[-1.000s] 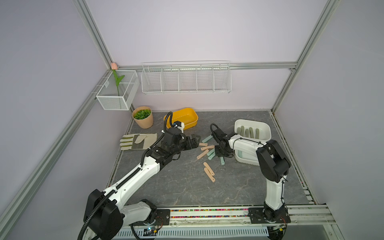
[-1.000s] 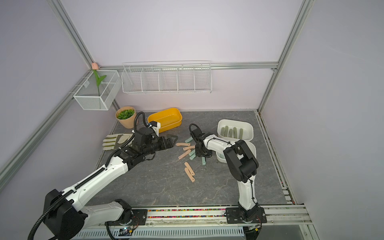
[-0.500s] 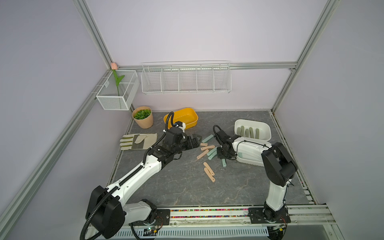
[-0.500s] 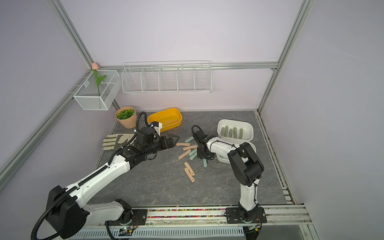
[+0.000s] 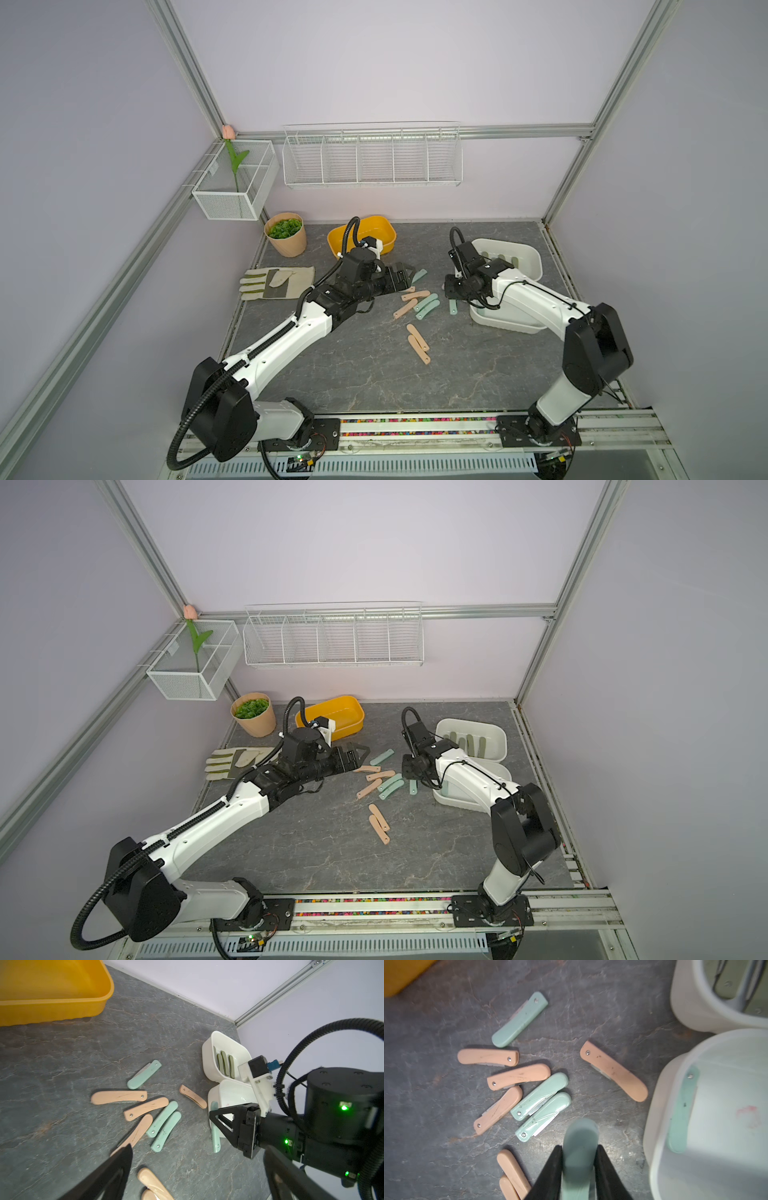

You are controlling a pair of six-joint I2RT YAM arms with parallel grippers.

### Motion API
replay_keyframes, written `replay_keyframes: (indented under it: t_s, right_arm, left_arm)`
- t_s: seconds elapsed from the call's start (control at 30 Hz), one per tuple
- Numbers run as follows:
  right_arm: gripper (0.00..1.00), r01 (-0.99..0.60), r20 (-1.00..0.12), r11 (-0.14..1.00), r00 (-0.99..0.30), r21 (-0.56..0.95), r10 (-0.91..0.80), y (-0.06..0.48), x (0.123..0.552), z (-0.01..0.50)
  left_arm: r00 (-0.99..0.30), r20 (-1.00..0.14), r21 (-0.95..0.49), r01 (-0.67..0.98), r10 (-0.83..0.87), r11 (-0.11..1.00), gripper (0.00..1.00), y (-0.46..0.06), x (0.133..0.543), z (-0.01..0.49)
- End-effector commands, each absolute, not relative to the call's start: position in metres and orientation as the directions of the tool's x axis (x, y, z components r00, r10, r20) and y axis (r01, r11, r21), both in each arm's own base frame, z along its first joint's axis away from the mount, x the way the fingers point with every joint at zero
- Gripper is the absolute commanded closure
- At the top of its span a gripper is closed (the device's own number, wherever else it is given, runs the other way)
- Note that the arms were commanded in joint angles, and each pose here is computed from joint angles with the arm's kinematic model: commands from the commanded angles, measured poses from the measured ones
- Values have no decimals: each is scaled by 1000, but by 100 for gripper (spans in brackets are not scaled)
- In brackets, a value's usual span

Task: Place the fruit knives into the storage box by color
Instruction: Place the fruit knife in the storage box.

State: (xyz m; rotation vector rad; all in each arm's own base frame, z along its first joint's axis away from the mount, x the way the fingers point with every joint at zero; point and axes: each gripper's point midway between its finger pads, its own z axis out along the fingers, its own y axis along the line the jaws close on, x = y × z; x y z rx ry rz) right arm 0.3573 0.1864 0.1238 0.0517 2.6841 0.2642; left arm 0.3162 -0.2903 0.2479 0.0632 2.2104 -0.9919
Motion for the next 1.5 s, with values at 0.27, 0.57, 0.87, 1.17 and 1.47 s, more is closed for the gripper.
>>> replay_keyframes:
  t_s: [0.27,0.57,0.87,1.17,1.47]
  right_arm:
    - [70,106,-457,975,-870,196,186,95,352,140]
    - [70,175,-437,971,-870,163,230,49,353,110]
    - [70,194,-387,965,-887,178,250,48,370,82]
    - [71,210,-333,957,-904,198,268,54,377,58]
    - [65,204,-317,955,-910,216,266,57,367,56]
  left_arm:
    - [-767,-625,-646,405,-144,647,1,-359,311,265]
    - [-780,-617,-652,432,-104,624,1,-389,310,263]
    - [-781,-616,-648,432,-99,627,1,-390,311,261]
    - [-780,-620,-635,438,-81,637,1,-392,313,255]
    - [-785,-616,-631,441,-68,638,1,-395,314,250]
